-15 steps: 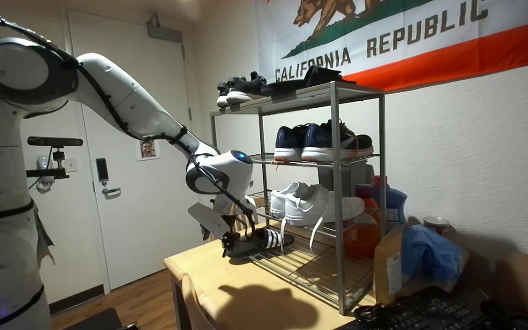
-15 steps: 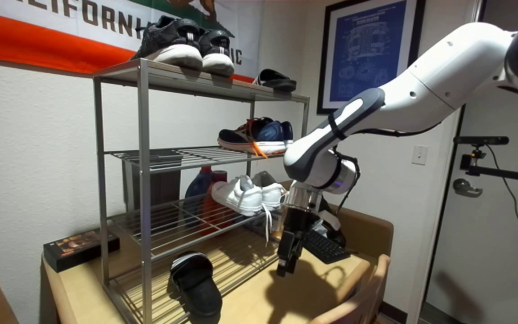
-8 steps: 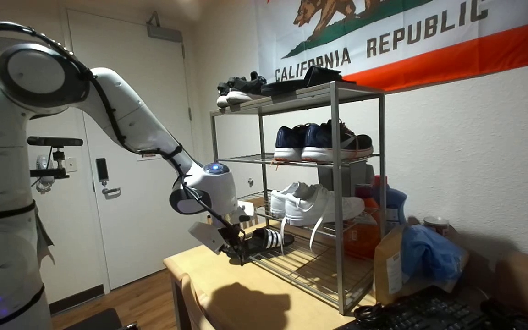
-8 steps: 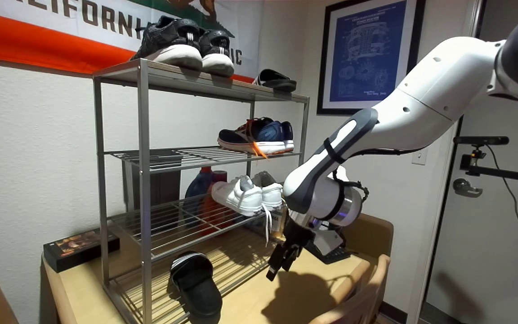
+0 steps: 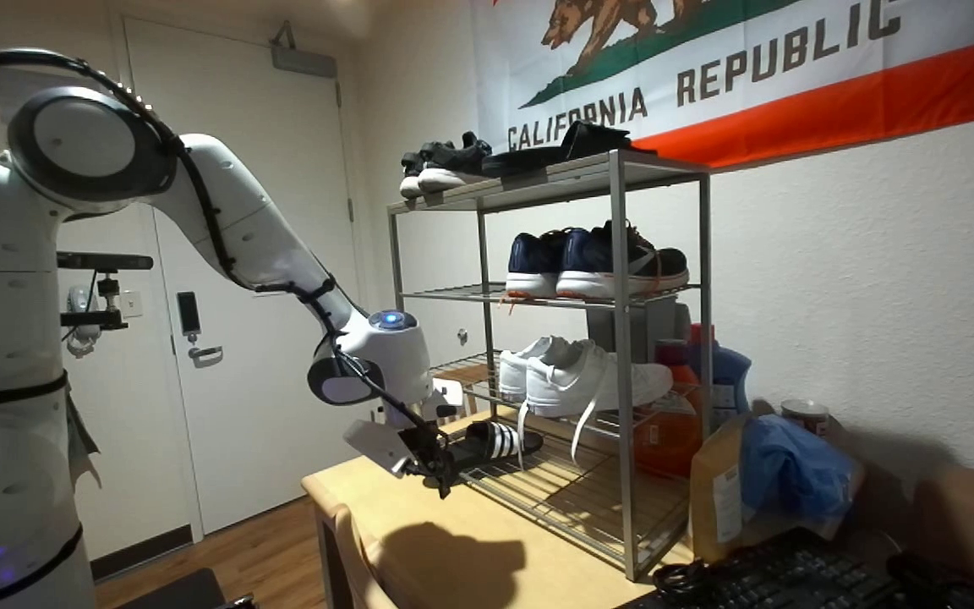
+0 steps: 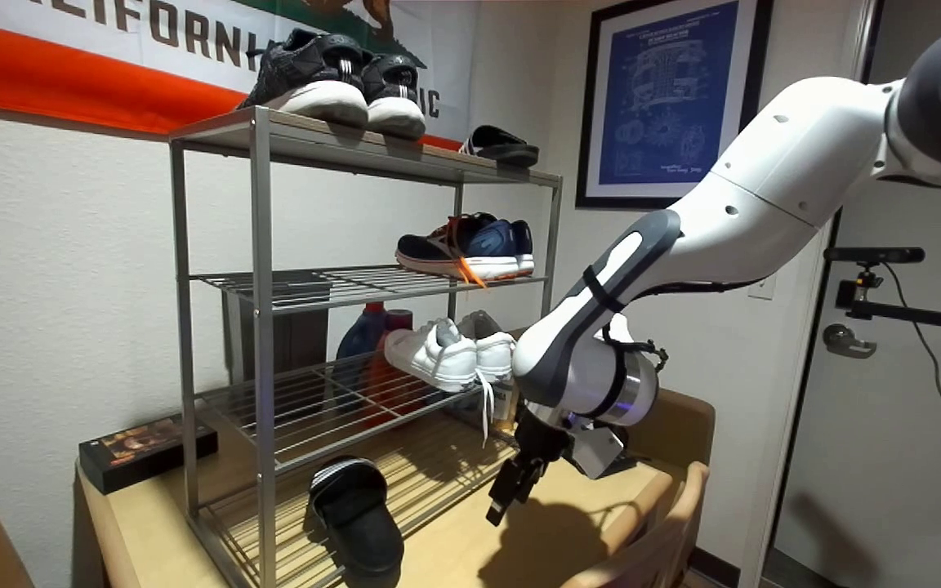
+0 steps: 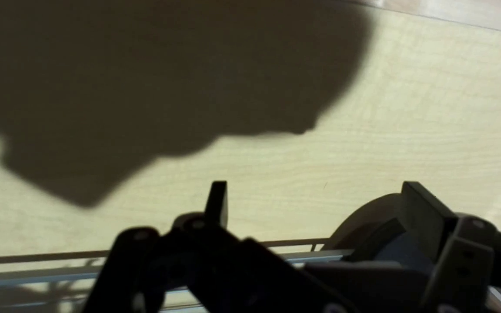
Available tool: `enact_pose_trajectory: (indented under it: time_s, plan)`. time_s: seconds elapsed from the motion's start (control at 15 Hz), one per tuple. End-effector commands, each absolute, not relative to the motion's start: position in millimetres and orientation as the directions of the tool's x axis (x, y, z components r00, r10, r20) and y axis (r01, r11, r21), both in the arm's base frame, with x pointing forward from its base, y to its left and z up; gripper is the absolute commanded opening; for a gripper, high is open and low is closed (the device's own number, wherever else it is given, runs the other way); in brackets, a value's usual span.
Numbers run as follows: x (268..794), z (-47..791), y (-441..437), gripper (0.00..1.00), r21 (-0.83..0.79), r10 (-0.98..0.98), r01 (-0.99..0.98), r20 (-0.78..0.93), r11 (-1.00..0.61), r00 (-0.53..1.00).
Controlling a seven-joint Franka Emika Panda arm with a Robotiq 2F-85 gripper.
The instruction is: Put the slide on the lower shelf onto the top shelf
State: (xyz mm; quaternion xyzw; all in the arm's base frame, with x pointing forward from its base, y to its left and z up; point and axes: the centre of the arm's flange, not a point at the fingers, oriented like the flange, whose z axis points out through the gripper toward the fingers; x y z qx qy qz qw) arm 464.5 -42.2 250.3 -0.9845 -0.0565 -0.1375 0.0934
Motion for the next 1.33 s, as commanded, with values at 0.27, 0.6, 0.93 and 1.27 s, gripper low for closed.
enact_pose_trajectory:
  time_s: [0.27,0.6,0.93,1.27]
  plan:
    - [486.4,218.9,17.1,1.00,-0.377,0.114,0.257,0.362,-0.890,0.925]
    - [491.5,186.8,19.5,1.00,-0.431,0.093,0.242,0.338,-0.869,0.936]
    - [499.4,170.9,7.7,1.00,-0.468,-0.026,0.192,0.419,-0.863,0.908]
    - [504.0,173.8,6.2,1.00,-0.458,-0.035,0.188,0.434,-0.869,0.900]
